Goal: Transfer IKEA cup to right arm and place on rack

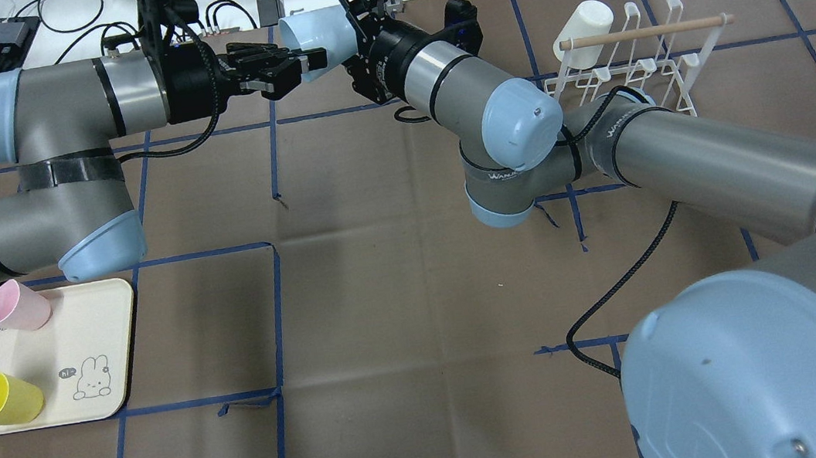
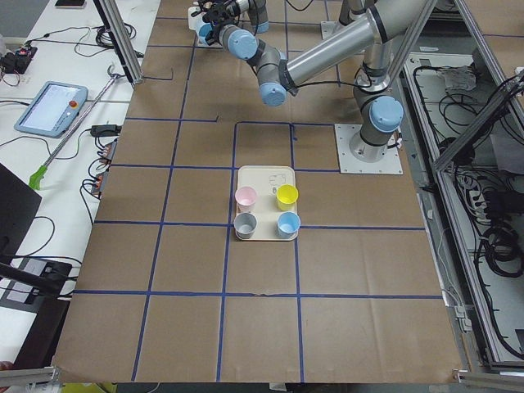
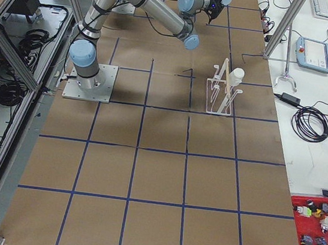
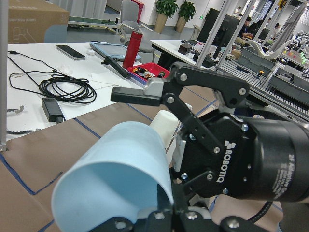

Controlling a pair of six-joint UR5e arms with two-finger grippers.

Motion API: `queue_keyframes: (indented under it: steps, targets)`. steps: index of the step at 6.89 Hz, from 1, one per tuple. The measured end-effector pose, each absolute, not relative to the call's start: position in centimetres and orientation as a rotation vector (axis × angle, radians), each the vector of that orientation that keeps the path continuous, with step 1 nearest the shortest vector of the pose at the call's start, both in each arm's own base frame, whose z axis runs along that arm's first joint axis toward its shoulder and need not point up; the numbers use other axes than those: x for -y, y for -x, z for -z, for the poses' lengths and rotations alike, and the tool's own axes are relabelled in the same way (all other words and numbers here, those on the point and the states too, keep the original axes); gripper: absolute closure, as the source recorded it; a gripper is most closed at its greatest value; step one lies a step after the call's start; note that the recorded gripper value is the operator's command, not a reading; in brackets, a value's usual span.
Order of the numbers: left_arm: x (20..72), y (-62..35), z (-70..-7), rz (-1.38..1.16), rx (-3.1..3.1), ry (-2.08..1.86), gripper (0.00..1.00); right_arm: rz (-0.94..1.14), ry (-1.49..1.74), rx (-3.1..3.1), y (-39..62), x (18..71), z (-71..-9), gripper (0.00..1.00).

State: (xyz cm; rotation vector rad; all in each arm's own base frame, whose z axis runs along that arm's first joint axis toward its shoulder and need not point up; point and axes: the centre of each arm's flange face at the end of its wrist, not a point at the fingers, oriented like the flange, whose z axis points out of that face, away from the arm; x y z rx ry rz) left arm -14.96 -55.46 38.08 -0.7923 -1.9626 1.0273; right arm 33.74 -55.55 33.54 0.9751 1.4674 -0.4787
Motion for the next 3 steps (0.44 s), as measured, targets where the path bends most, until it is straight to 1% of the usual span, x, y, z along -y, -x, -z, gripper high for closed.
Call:
queue_keyframes:
  steps: [2,3]
  targets:
    - [55.45,14.97,-38.08,-1.027,1.963,0.792,0.95,0.474,-0.975,-1.468,-33.76,55.51,-33.48,0.21]
    - [55.43,14.97,-38.10,-1.027,1.963,0.792,0.84,0.473,-0.974,-1.469,-33.77,55.49,-33.45,0.21]
